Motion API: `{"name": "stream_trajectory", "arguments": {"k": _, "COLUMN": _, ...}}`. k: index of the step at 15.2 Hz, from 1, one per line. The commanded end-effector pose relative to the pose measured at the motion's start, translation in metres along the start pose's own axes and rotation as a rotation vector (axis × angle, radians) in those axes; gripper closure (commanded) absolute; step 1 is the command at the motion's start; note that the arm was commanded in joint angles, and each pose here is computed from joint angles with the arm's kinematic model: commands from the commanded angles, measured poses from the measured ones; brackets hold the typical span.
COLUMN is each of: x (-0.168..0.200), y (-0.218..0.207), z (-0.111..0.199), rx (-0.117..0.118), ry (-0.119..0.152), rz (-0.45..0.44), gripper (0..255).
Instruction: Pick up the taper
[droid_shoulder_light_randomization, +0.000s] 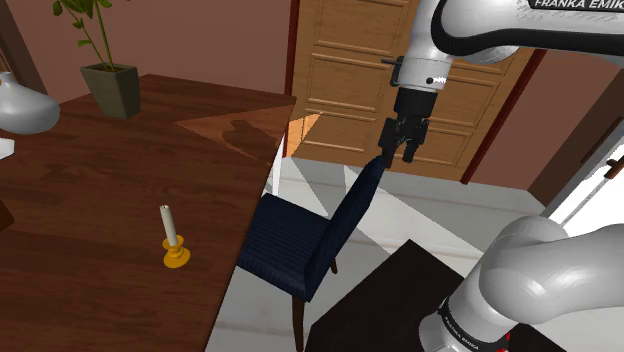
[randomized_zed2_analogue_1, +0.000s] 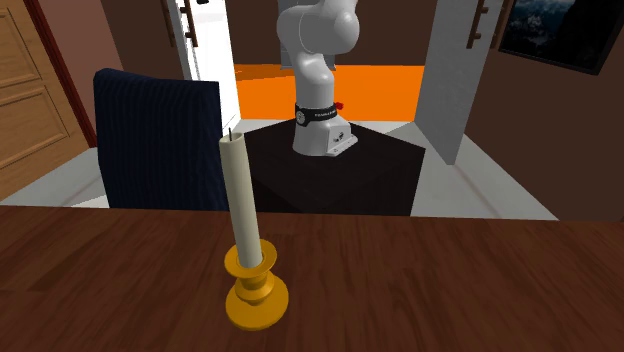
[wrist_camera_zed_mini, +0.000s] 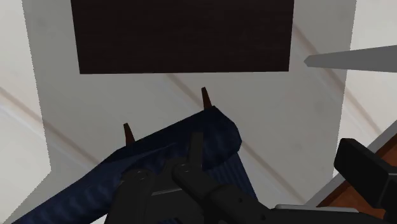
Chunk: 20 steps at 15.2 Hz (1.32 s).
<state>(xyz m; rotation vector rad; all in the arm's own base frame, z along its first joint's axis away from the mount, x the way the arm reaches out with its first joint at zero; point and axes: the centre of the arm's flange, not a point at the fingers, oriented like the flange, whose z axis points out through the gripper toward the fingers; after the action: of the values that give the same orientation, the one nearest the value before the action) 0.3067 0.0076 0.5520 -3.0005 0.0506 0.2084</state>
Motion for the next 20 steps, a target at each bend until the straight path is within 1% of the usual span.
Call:
{"name": "stream_trajectory", "arguments": {"k": 1, "x": 0.0, "y": 0.0, "z": 0.0, "rx": 0.0, "ry": 0.0, "rz": 0.0, "gripper": 0}}
{"name": "stream_trajectory", "arguments": {"k": 20, "x": 0.097, "y": -0.237, "z": 0.039, "rx": -0.063, "ry": 0.019, "rz": 0.056, "gripper": 0}}
